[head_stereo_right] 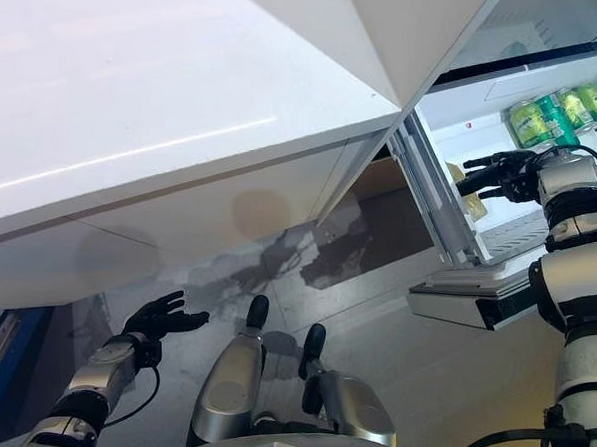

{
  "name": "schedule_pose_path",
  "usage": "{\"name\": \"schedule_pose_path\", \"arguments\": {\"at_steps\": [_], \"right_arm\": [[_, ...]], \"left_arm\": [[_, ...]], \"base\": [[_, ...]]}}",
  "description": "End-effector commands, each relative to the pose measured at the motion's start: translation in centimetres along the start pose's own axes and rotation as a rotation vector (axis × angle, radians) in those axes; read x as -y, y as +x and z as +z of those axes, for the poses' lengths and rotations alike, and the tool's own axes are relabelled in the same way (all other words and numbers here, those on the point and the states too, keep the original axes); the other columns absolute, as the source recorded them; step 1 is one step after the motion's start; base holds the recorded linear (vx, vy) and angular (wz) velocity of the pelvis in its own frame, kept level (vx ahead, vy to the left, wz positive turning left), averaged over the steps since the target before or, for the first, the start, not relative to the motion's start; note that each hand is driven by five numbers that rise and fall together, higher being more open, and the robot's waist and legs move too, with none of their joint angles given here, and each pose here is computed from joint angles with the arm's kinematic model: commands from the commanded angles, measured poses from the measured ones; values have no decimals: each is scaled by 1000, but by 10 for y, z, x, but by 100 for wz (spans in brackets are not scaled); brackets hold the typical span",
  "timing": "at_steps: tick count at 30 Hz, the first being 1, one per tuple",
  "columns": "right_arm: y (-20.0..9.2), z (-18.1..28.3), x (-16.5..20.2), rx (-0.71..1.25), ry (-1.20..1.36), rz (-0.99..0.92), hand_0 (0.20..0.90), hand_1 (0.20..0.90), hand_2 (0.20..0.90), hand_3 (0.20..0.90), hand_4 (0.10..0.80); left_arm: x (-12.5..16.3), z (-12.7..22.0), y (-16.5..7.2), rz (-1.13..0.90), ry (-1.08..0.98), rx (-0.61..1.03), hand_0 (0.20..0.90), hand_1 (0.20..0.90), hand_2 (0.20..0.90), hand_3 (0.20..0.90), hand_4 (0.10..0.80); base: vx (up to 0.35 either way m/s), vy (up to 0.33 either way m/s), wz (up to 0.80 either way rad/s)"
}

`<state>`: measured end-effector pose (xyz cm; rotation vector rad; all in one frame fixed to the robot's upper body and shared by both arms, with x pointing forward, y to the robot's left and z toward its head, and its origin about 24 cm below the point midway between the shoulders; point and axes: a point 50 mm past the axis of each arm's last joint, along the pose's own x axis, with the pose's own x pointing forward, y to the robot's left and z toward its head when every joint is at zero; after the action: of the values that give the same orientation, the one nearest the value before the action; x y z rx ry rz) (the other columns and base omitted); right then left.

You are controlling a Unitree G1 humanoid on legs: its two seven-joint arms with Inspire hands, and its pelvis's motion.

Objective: Put drinks into fridge and close the fridge

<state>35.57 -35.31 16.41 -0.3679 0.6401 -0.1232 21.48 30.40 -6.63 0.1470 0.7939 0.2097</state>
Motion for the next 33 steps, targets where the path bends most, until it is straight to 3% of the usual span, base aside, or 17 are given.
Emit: {"name": "schedule_pose_path", "arguments": {"at_steps": [1, 8, 19, 26, 33], "right_arm": [[-27, -7, 54, 24, -51, -229, 900, 900, 900, 900, 800], [-42, 5, 72, 217, -36, -375, 900, 900, 900, 900, 800], [-70, 47, 51, 561, -87, -417, 900, 900, 900, 900, 800], [-108, 68, 35, 880, -79, -517, 900, 900, 900, 900, 800], [-150, 58, 27, 1167, -3, -687, 900, 900, 900, 900, 800]], "left_arm": [[1, -43, -11, -19, 87, -112, 900, 900, 900, 900, 800], [11, -64, -12, -52, 61, -169, 900, 900, 900, 900, 800], [21, -96, -20, -85, -36, -258, 900, 900, 900, 900, 800], [24, -108, -24, -87, -99, -279, 900, 900, 900, 900, 800], [29, -118, -29, -89, -152, -279, 900, 900, 900, 900, 800]], "base": [[41, 80, 1], [-7, 126, 7], [8, 126, -2], [-1, 68, -11], [-23, 50, -3]]}}
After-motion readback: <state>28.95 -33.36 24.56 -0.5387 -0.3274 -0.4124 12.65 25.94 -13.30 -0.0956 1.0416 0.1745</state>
